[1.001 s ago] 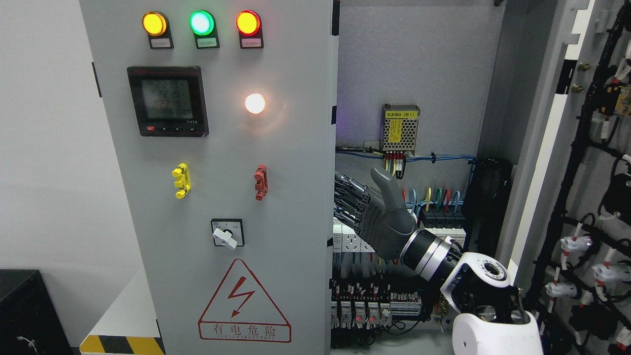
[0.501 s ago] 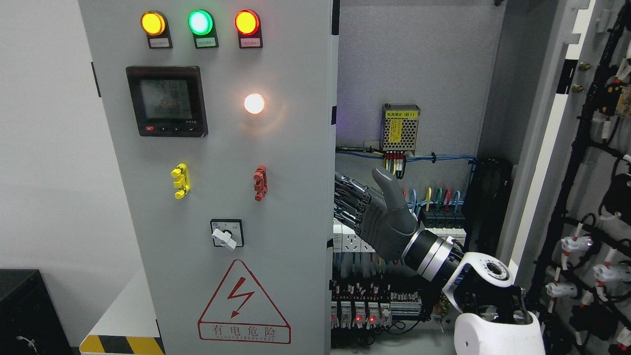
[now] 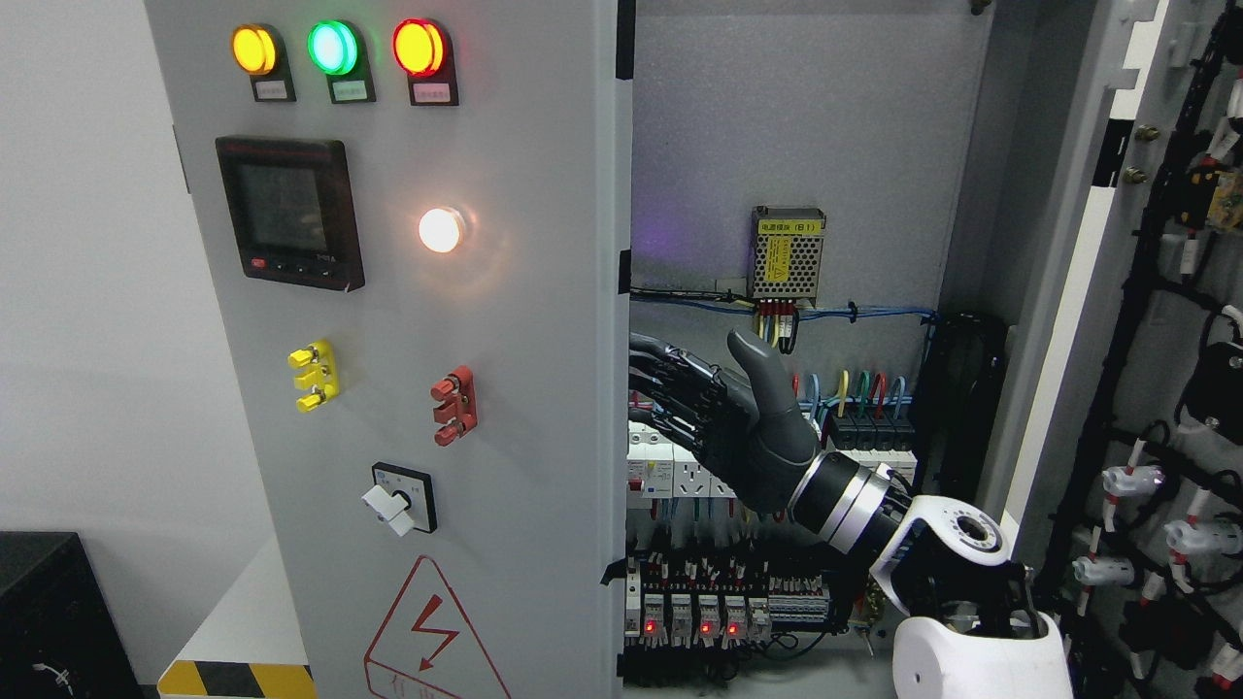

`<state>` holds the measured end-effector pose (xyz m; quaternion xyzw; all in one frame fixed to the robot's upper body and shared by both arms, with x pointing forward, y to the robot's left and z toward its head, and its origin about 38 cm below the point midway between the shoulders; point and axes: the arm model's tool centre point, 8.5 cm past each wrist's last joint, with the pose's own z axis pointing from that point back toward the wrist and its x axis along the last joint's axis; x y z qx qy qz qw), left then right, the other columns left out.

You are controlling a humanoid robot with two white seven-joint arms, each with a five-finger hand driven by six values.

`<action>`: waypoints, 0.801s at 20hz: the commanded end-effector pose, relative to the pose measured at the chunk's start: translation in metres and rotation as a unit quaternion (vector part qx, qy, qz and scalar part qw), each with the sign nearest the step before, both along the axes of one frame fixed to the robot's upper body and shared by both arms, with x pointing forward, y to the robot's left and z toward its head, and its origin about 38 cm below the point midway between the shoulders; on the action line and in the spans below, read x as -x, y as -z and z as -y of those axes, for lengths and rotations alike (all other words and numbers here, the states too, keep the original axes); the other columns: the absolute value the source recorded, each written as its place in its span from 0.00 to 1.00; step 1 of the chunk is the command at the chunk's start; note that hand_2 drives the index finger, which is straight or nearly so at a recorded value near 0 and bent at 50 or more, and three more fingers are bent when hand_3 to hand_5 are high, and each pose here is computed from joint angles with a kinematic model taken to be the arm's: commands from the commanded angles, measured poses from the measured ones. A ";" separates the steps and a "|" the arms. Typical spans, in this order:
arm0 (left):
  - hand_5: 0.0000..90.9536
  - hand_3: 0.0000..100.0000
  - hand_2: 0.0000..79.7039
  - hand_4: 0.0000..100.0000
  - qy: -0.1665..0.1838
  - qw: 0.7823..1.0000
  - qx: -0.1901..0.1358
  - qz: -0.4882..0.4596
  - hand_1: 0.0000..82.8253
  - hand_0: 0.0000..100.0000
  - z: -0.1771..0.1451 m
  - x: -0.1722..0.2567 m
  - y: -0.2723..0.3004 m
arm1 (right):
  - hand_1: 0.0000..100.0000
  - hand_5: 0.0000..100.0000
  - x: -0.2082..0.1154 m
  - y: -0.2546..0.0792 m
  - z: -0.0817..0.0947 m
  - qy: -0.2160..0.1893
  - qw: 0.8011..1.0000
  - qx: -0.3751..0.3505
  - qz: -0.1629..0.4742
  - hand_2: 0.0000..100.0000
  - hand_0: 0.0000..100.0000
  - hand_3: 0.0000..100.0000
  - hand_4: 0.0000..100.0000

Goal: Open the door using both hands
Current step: 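Pull the indicator-light door outward with the right hand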

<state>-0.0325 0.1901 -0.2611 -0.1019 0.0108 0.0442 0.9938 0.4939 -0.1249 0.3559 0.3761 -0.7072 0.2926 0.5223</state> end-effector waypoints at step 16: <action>0.00 0.00 0.00 0.00 0.010 1.000 0.000 0.000 0.00 0.00 0.000 0.000 0.000 | 0.00 0.00 0.077 0.040 -0.034 -0.075 0.997 -0.006 -0.007 0.00 0.00 0.00 0.00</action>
